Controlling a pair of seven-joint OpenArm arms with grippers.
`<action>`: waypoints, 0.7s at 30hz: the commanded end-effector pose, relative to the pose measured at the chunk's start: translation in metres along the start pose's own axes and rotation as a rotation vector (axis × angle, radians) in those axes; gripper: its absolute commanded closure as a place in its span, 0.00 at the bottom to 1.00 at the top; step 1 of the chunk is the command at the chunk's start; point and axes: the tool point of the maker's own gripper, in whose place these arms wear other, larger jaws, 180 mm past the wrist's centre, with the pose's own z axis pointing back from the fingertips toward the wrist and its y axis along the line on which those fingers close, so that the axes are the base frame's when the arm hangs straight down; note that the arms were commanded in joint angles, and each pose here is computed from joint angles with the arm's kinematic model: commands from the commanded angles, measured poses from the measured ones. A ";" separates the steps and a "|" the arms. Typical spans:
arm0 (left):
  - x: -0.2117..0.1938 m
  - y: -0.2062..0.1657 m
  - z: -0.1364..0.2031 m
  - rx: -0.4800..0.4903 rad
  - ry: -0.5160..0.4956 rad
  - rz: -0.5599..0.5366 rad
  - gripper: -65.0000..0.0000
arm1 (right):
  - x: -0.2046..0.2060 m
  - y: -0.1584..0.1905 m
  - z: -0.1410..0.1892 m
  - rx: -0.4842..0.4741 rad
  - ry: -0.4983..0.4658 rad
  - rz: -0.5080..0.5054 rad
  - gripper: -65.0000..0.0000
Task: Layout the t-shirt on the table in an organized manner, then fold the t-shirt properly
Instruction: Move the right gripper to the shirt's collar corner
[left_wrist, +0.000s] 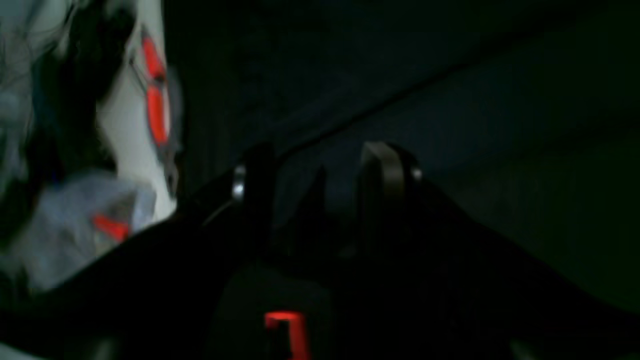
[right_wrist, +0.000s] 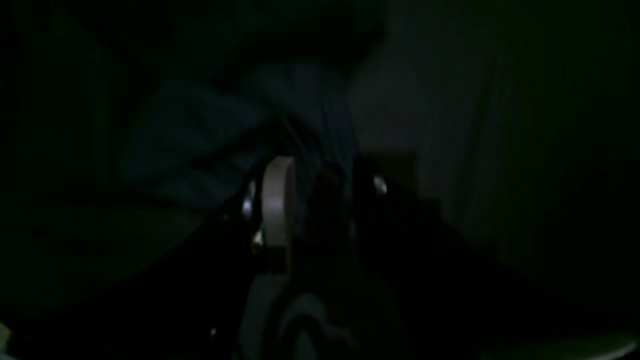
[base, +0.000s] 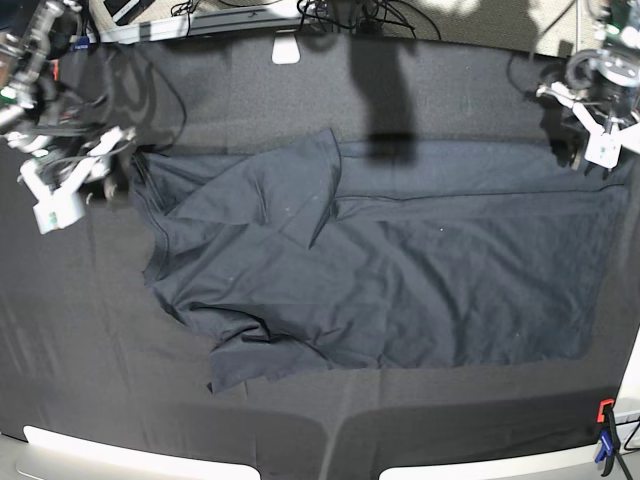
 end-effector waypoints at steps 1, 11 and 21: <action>0.008 0.009 0.002 -0.012 -0.027 -0.068 0.60 | 0.016 0.002 0.004 0.014 -0.053 0.026 0.71; -0.026 0.024 -0.006 -0.185 0.074 -0.397 0.60 | 0.018 0.017 -0.001 0.065 -0.054 0.031 0.71; -0.079 0.026 -0.041 -0.196 0.167 -0.583 0.60 | 0.014 0.017 -0.001 0.066 -0.037 0.029 0.71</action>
